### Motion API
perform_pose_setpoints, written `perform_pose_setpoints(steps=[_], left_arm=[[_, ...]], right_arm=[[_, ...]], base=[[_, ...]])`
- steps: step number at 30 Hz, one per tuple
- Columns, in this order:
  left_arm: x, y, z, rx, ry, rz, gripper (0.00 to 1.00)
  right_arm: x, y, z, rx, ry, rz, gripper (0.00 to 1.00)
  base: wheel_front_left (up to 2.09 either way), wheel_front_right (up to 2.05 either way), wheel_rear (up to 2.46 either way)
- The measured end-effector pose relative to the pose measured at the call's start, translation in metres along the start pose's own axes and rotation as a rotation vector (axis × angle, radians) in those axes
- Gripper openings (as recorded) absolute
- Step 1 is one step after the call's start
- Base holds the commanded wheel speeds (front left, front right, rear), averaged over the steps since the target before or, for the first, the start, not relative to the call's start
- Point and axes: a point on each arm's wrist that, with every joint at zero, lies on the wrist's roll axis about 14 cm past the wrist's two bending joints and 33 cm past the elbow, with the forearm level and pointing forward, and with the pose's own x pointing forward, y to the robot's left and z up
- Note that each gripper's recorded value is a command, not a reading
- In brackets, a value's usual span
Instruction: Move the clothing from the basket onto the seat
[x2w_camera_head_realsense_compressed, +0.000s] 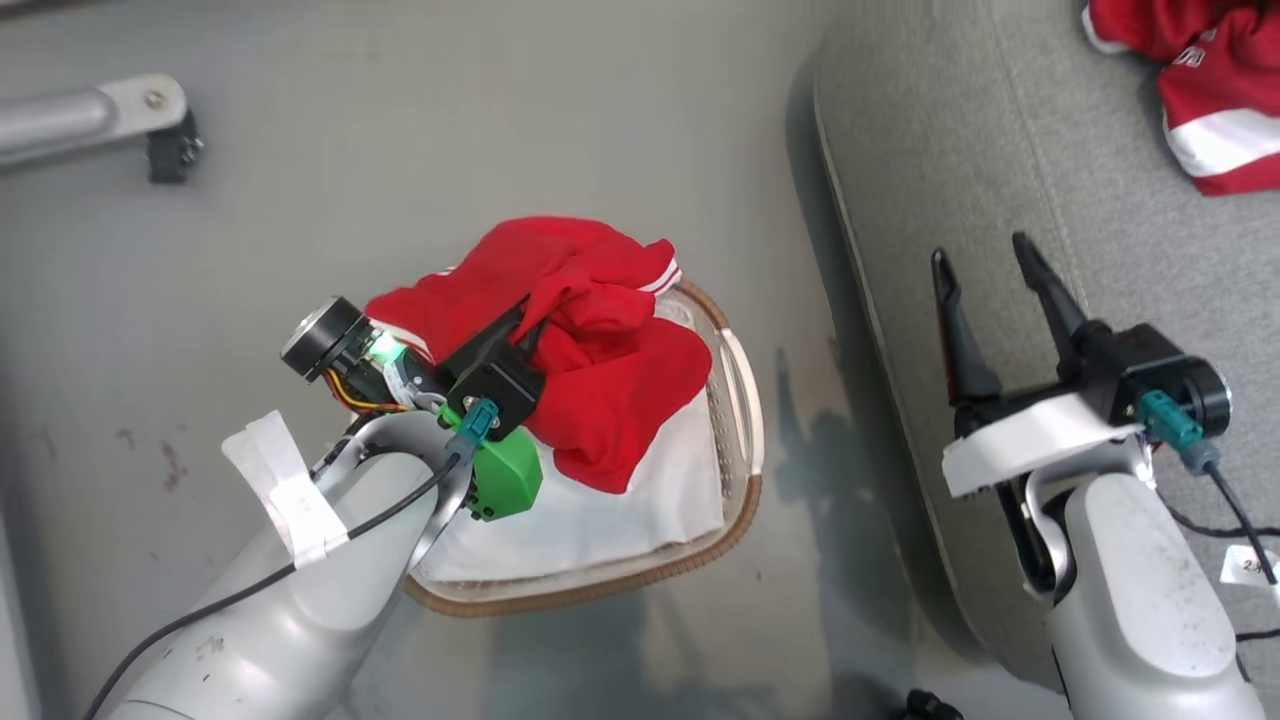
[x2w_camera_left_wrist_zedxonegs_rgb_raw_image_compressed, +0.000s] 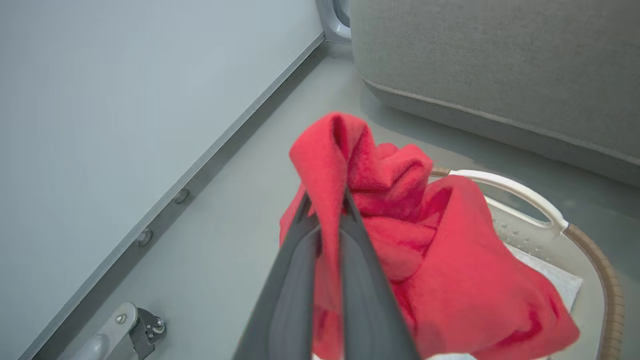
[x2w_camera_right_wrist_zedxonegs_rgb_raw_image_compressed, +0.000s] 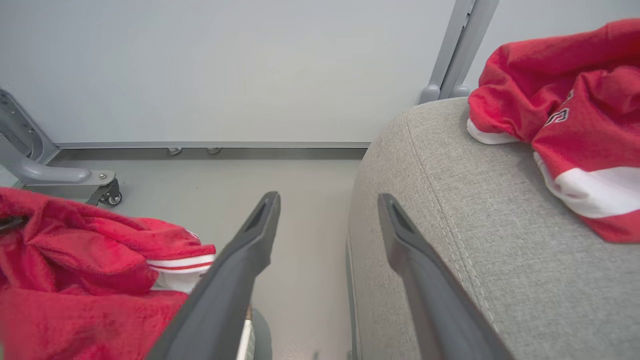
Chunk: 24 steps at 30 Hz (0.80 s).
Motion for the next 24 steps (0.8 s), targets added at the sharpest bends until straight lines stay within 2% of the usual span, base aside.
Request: perform_pose_setpoints(steps=[7,17,24], left_arm=[[-0.026,0.014,0.067,0.123,-0.104,0.031,0.00],[-0.068,0.043,0.178,0.334,-0.258,0.130,0.00],[-0.097,0.043,0.241,0.430,-0.355,0.178,0.00]], right_arm=[[-0.028,0.017,0.018,0.009,-0.027,0.041,1.00],[-0.060,0.047,0.061,0.011,-0.135,0.129,1.00],[-0.078,0.063,0.089,0.001,-0.214,0.177,1.00]], base=[[0.00,0.00,0.00],[0.00,0.00,0.00],[0.00,0.00,0.00]])
